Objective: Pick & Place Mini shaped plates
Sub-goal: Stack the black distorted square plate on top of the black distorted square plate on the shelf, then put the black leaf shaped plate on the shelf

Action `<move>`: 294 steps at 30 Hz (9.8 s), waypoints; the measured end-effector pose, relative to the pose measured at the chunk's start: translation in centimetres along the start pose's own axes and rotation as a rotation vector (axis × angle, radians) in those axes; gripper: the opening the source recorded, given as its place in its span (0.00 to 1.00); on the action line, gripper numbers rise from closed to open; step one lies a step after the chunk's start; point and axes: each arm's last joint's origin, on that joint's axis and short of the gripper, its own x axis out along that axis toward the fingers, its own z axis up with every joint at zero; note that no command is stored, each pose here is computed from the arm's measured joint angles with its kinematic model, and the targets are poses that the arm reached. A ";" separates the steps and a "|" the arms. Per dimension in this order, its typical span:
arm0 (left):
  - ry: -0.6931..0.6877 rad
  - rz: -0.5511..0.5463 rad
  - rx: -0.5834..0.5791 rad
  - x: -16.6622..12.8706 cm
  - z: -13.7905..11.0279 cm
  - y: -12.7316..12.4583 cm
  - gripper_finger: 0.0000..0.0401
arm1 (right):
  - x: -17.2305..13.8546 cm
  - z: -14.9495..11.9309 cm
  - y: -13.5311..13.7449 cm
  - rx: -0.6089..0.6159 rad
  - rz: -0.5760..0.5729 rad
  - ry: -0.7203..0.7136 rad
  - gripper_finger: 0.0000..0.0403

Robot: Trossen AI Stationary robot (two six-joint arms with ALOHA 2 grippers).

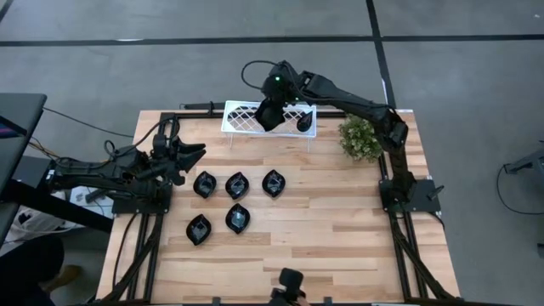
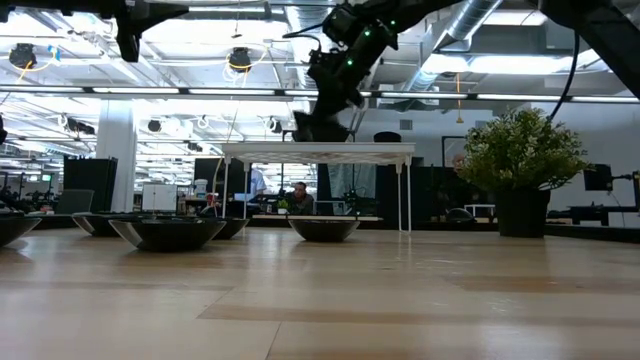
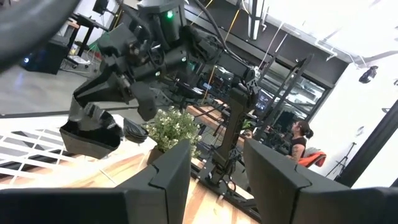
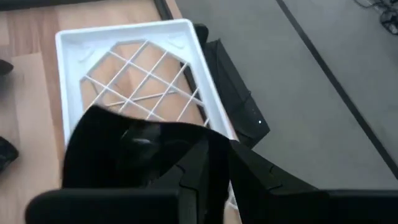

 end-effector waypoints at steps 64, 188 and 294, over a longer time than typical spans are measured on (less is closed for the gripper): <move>-0.015 -0.008 -0.008 0.0 0.2 -0.1 0.37 | -6.4 -0.2 19.6 0.088 0.120 0.104 0.14; 0.030 -0.098 -0.005 0.0 0.0 -0.4 0.37 | 1.0 -20.1 21.0 1.059 0.108 0.187 0.36; 0.251 0.068 0.103 5.3 -5.5 -0.2 0.37 | -8.4 -7.4 23.3 0.425 -0.168 -0.502 0.00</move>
